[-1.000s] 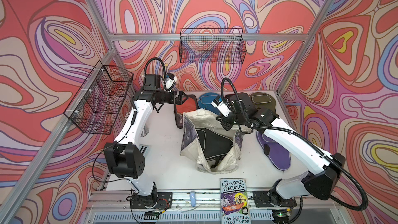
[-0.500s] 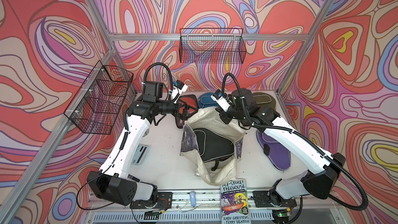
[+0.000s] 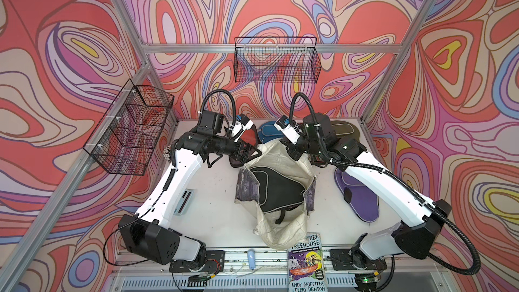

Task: Remove the ping pong set from the canvas bag
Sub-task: Place the ping pong set at the center of the board, then pick up the ping pong set from the canvas bag.

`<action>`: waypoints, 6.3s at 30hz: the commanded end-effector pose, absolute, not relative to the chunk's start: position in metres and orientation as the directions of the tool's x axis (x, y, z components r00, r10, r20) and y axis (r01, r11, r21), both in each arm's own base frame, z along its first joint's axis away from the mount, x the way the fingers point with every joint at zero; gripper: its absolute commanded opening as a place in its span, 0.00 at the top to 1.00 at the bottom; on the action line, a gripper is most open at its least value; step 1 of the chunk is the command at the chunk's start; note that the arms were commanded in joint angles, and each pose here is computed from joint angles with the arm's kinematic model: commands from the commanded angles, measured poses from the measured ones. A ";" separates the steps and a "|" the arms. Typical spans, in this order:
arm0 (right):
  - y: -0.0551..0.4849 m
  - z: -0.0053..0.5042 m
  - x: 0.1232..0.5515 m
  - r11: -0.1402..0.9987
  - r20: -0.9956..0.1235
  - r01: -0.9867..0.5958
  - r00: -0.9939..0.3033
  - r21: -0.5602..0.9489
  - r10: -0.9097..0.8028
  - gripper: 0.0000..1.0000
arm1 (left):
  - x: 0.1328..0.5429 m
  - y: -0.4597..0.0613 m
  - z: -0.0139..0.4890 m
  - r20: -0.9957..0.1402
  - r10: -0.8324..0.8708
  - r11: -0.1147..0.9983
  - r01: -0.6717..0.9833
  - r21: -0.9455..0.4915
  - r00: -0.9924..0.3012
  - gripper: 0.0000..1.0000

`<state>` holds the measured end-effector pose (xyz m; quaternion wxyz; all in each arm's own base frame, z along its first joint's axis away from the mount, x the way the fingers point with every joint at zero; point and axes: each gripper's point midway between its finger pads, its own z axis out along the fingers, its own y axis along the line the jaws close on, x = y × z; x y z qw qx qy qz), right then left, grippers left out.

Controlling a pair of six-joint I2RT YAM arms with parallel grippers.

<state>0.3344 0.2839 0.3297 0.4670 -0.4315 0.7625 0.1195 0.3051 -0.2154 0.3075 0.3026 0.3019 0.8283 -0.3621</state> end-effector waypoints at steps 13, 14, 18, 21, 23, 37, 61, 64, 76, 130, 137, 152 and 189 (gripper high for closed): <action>0.284 0.356 0.344 0.593 -0.837 -0.768 -0.144 -0.242 -0.528 0.91 | 0.306 -0.230 0.308 -0.714 0.329 0.535 0.745 -0.399 -0.618 1.00; 0.284 0.358 0.340 0.584 -0.838 -0.777 -0.141 -0.237 -0.527 0.88 | 0.308 -0.230 0.310 -0.719 0.328 0.536 0.747 -0.393 -0.613 1.00; 0.285 0.367 0.313 0.513 -0.842 -0.838 -0.134 -0.185 -0.523 0.65 | 0.317 -0.231 0.318 -0.735 0.317 0.551 0.747 -0.372 -0.599 1.00; 0.288 0.365 0.289 0.457 -0.840 -0.883 -0.166 -0.107 -0.517 0.35 | 0.324 -0.231 0.323 -0.745 0.303 0.563 0.742 -0.363 -0.594 1.00; 0.292 0.360 0.270 0.424 -0.833 -0.904 -0.186 -0.063 -0.521 0.25 | 0.328 -0.232 0.326 -0.751 0.293 0.569 0.739 -0.361 -0.592 1.00; 0.293 0.210 0.217 0.394 -0.645 -0.898 -0.419 0.194 -0.639 0.16 | 0.335 -0.235 0.359 -0.812 0.215 0.567 0.747 -0.348 -0.542 1.00; 0.312 0.114 0.312 0.660 -0.589 -0.745 -0.577 0.096 -0.566 0.14 | 0.313 -0.249 0.353 -0.817 0.196 0.435 0.795 -0.423 -0.542 1.00; 0.307 0.110 0.322 0.694 -0.591 -0.716 -0.593 0.075 -0.547 0.14 | 0.314 -0.252 0.351 -0.816 0.188 0.418 0.796 -0.437 -0.547 1.00; 0.310 0.062 0.314 0.624 -0.518 -0.732 -0.659 0.275 -0.545 0.13 | 0.312 -0.259 0.343 -0.808 0.190 0.365 0.805 -0.469 -0.557 1.00; 0.254 0.253 0.310 0.598 -0.809 -0.798 -0.398 0.073 -0.433 1.00 | 0.336 -0.242 0.298 -0.783 0.289 0.511 0.780 -0.361 -0.551 1.00; 0.244 0.286 0.310 0.633 -0.844 -0.774 -0.352 0.019 -0.405 1.00 | 0.339 -0.237 0.300 -0.787 0.301 0.532 0.780 -0.331 -0.539 0.97; 0.237 0.316 0.307 0.641 -0.866 -0.767 -0.297 -0.035 -0.402 1.00 | 0.343 -0.226 0.323 -0.824 0.280 0.544 0.788 -0.286 -0.493 0.15; 0.237 0.207 0.338 0.688 -0.656 -0.725 -0.517 -0.005 -0.549 0.42 | 0.384 -0.260 0.261 -0.639 0.289 0.622 0.647 -0.441 -0.713 0.68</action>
